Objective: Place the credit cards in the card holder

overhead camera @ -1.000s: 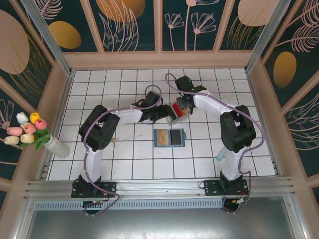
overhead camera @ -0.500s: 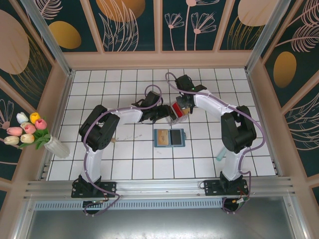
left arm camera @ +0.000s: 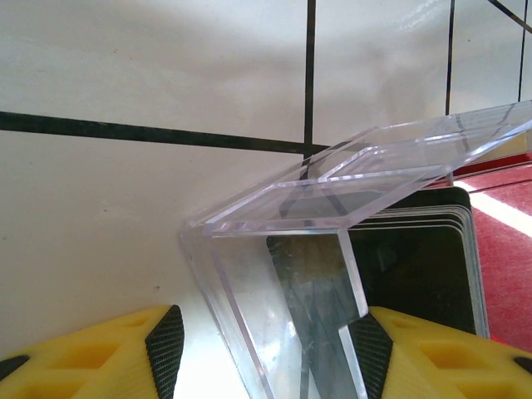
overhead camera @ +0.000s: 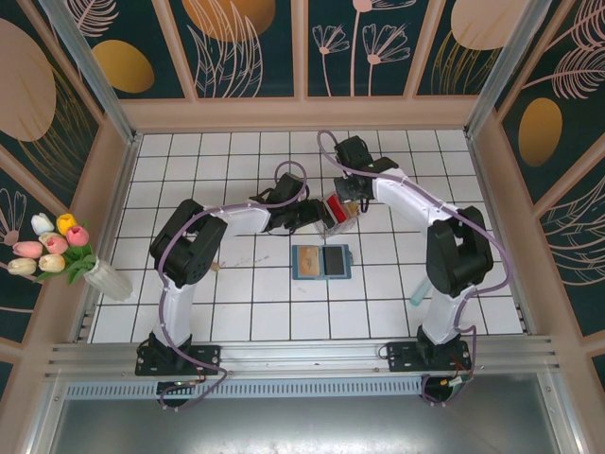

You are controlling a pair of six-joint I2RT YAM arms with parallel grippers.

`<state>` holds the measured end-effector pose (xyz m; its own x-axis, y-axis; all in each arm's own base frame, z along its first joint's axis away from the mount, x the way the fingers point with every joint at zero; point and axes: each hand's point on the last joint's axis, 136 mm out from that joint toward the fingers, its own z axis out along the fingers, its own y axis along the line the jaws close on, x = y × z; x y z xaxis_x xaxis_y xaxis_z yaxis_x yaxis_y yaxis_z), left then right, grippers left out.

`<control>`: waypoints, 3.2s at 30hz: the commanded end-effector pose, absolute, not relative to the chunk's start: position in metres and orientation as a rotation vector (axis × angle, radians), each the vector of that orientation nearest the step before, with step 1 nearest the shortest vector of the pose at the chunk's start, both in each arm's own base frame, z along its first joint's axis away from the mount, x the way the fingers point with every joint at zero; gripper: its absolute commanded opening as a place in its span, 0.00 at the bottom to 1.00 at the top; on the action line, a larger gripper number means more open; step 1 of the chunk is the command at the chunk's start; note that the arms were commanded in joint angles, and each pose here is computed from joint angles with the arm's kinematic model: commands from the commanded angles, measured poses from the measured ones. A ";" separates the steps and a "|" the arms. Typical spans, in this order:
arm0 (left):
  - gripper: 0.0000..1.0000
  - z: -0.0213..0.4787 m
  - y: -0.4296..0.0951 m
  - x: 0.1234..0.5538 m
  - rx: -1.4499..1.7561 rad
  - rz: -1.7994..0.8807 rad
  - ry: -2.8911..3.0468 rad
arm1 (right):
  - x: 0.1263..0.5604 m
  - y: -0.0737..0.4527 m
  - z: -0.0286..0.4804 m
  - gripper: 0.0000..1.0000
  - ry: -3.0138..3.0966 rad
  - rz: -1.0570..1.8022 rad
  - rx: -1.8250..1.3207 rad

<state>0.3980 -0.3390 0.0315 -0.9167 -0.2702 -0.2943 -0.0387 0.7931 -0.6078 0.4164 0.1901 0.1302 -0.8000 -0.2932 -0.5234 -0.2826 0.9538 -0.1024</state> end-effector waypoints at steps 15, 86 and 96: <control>0.64 0.095 -0.325 0.400 -0.223 -0.923 2.451 | 0.399 0.216 0.202 0.00 2.436 0.316 -0.296; 0.64 0.093 -0.282 0.318 -0.281 -1.112 2.423 | 0.265 0.232 0.119 0.00 2.529 0.716 -0.060; 0.63 0.063 -0.284 0.298 -0.227 -0.936 2.540 | 0.248 0.203 0.081 0.00 2.596 0.441 0.032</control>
